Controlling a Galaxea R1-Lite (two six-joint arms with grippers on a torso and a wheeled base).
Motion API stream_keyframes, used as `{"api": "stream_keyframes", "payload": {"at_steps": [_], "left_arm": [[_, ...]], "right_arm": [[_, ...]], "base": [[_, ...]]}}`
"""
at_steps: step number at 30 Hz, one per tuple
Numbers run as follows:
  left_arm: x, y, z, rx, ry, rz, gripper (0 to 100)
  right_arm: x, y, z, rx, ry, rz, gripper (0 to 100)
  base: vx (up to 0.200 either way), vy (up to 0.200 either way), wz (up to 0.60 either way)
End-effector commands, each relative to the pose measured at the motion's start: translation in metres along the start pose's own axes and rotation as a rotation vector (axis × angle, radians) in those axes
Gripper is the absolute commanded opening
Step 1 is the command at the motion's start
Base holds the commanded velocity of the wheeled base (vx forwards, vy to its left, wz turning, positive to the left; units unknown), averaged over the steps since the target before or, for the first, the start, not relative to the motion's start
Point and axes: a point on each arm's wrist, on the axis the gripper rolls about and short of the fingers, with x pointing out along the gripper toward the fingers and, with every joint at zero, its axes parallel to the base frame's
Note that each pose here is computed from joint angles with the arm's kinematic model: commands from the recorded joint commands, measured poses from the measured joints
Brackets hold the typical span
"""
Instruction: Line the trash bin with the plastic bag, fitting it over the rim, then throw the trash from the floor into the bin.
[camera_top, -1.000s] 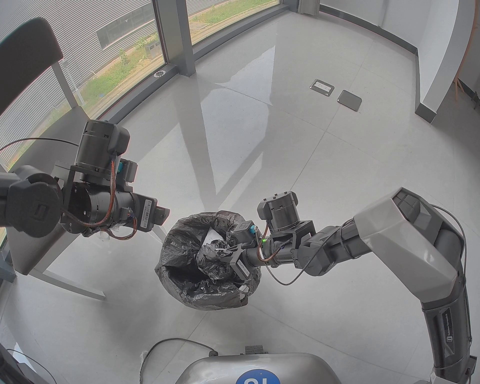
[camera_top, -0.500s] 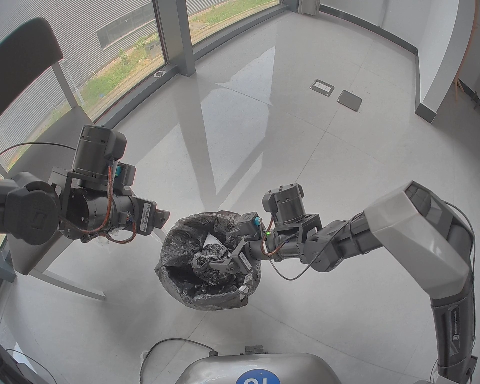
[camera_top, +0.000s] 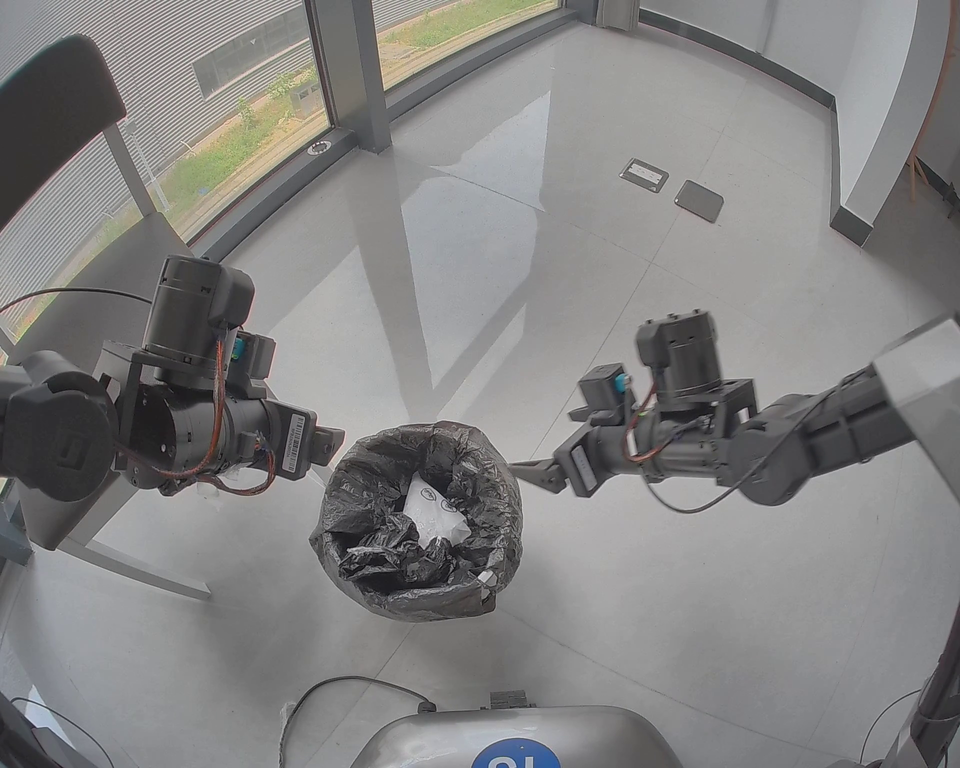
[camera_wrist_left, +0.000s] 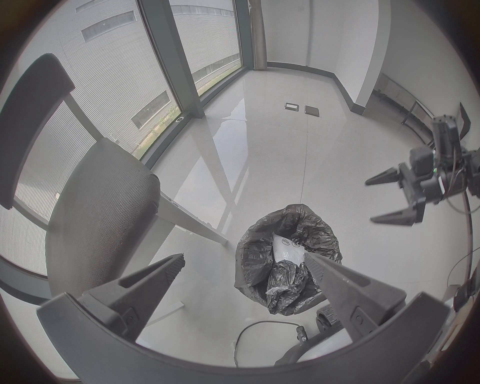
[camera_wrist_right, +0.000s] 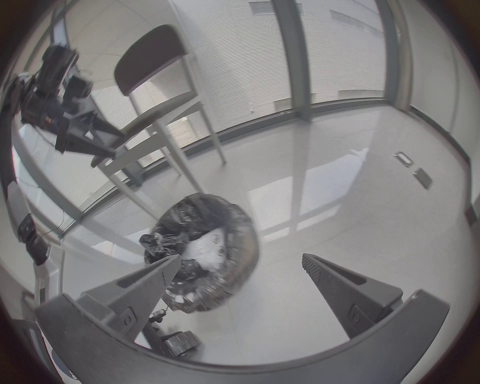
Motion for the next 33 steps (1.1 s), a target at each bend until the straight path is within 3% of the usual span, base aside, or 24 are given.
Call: {"api": "stream_keyframes", "payload": {"at_steps": [1, 4, 6, 10, 16, 21, 25, 33], "left_arm": [[-0.021, 0.005, 0.001, -0.017, -0.036, -0.005, 100], [-0.028, 0.007, -0.002, -0.020, -0.041, -0.003, 100], [-0.043, 0.014, -0.004, -0.027, -0.060, 0.008, 100], [-0.069, 0.022, -0.005, -0.025, -0.083, 0.034, 100], [-0.146, 0.038, -0.020, -0.007, -0.095, 0.014, 100], [-0.187, 0.056, -0.041, -0.010, -0.091, 0.077, 100], [-0.226, 0.072, -0.067, -0.027, -0.129, 0.101, 100], [-0.268, 0.089, -0.100, -0.068, -0.188, 0.222, 100]], "right_arm": [[-0.103, -0.037, 0.007, 0.086, -0.050, -0.244, 100], [-0.134, -0.045, 0.002, 0.106, -0.058, -0.308, 100], [-0.188, -0.053, -0.010, 0.141, -0.068, -0.418, 100], [-0.246, -0.044, -0.020, 0.152, -0.105, -0.519, 100], [-0.341, 0.019, -0.055, 0.201, -0.134, -0.634, 100], [-0.372, 0.059, -0.080, 0.288, -0.248, -0.630, 100], [-0.387, 0.107, -0.133, 0.317, -0.297, -0.651, 100], [-0.373, 0.135, -0.206, 0.284, -0.356, -0.597, 100]], "base": [[0.000, 0.000, 0.00], [0.000, 0.000, 0.00], [0.000, 0.000, 0.00], [0.000, 0.000, 0.00], [0.000, 0.000, 0.00], [0.000, 0.000, 0.00], [0.000, 0.000, 0.00], [0.000, 0.000, 0.00]]}}
